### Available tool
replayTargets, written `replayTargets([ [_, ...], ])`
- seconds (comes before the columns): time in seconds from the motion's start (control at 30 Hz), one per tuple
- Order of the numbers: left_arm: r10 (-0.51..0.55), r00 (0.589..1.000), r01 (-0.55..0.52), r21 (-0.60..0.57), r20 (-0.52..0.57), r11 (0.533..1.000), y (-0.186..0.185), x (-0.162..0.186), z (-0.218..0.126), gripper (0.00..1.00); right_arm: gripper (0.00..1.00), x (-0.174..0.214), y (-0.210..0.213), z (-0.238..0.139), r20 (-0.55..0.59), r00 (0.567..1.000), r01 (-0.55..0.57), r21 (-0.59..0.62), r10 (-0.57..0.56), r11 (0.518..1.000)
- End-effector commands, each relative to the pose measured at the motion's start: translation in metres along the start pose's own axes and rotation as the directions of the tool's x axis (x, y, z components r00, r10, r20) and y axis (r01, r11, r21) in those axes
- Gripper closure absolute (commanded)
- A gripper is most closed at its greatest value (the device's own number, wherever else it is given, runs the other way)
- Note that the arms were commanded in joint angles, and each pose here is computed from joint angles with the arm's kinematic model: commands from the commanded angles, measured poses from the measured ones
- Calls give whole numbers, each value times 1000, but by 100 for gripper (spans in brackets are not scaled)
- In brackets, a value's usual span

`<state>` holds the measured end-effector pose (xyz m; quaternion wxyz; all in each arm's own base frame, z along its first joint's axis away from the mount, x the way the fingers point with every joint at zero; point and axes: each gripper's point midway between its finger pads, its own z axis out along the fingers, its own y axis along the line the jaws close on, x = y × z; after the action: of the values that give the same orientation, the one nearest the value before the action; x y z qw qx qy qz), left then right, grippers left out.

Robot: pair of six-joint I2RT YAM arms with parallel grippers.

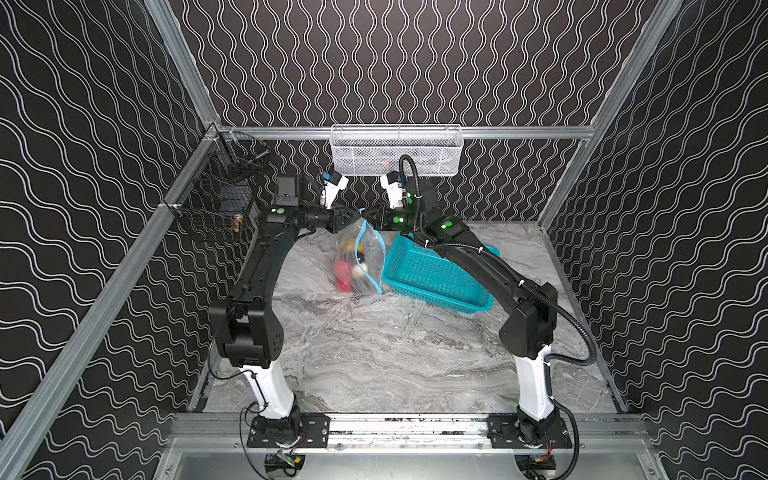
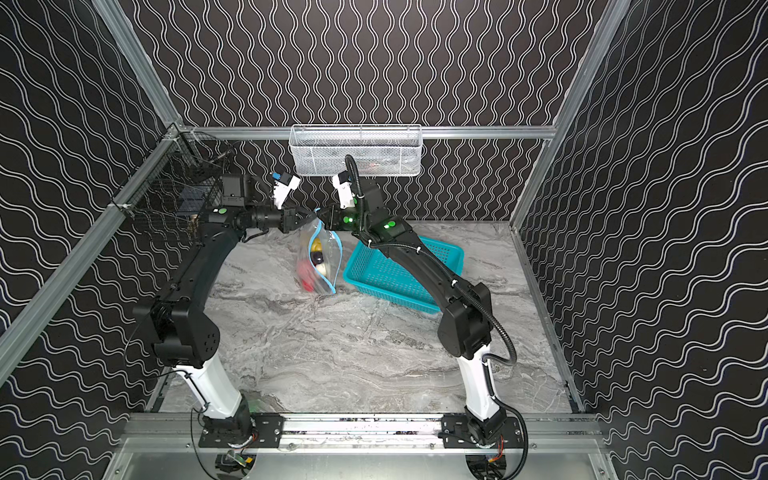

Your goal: Place the food in the zip-top bag and seal the zipper

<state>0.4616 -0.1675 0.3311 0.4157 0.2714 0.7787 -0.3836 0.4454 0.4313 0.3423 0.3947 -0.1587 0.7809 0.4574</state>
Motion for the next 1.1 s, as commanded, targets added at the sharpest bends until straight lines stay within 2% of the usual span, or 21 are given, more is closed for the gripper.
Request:
replayTargets([
  [0.0, 63, 996, -60, -47, 66, 997, 2, -23, -6, 100, 91, 18, -3, -3, -71, 997, -5, 32, 8, 999],
  [0.73, 18, 997, -12, -75, 79, 997, 8, -26, -7, 100, 89, 35, 2, 2, -94, 996, 14, 64, -8, 998],
  [1.07, 18, 996, -9, -109, 85, 994, 8, -29, -12, 100, 92, 45, -28, 1, -100, 995, 17, 218, 4, 976],
])
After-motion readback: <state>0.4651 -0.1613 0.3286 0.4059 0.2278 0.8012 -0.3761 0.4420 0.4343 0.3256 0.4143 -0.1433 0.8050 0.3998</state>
